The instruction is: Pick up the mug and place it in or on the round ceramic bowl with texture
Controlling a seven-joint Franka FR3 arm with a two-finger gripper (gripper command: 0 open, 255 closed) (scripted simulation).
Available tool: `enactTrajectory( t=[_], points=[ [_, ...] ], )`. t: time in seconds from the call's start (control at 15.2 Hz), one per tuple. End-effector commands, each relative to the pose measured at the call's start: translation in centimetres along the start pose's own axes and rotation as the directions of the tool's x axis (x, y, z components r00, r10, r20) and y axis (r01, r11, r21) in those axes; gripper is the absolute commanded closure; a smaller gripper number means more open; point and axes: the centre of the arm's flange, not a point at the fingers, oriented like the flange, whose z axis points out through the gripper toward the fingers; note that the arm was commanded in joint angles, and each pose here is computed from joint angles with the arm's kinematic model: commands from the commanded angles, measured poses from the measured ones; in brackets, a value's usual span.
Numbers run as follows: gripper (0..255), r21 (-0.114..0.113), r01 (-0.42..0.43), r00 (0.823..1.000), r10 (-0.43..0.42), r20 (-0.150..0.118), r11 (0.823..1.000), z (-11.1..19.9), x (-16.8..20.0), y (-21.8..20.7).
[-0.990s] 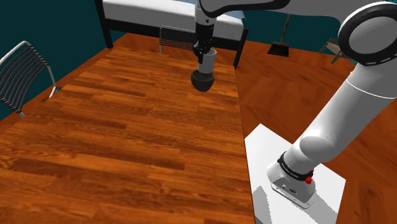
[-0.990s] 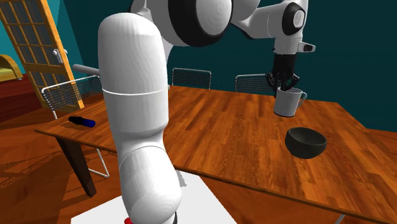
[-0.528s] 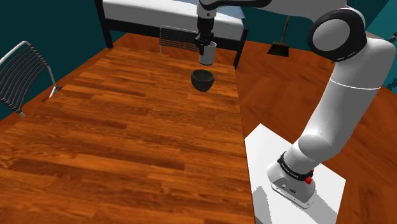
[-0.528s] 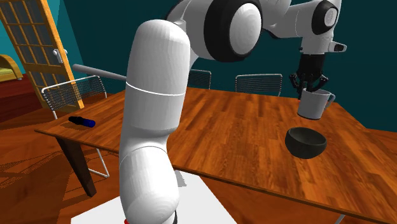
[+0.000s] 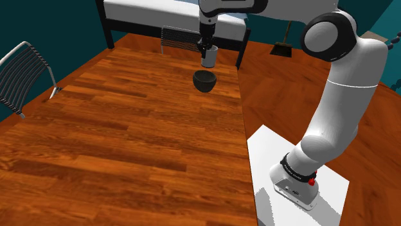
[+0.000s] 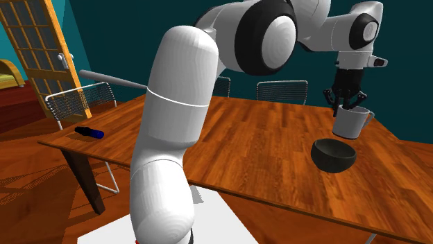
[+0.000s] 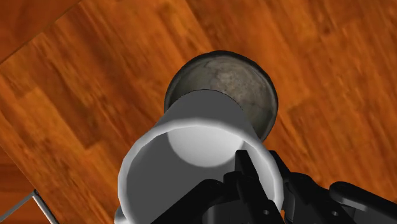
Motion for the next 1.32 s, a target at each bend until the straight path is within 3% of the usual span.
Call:
enactTrajectory(
  t=[0.0,0.66,1.19,1.25],
  points=[
    [255,0.0,0.0,1.0,0.0,-0.001,1.0,1.0,0.0,0.0],
    [255,0.0,0.0,1.0,0.0,-0.001,1.0,6.1,0.1,-0.4],
    [255,0.0,0.0,1.0,0.0,-0.001,1.0,6.1,0.1,-0.4],
    [0,0.0,0.0,1.0,0.0,-0.001,1.0,6.1,0.1,-0.4]
  ],
)
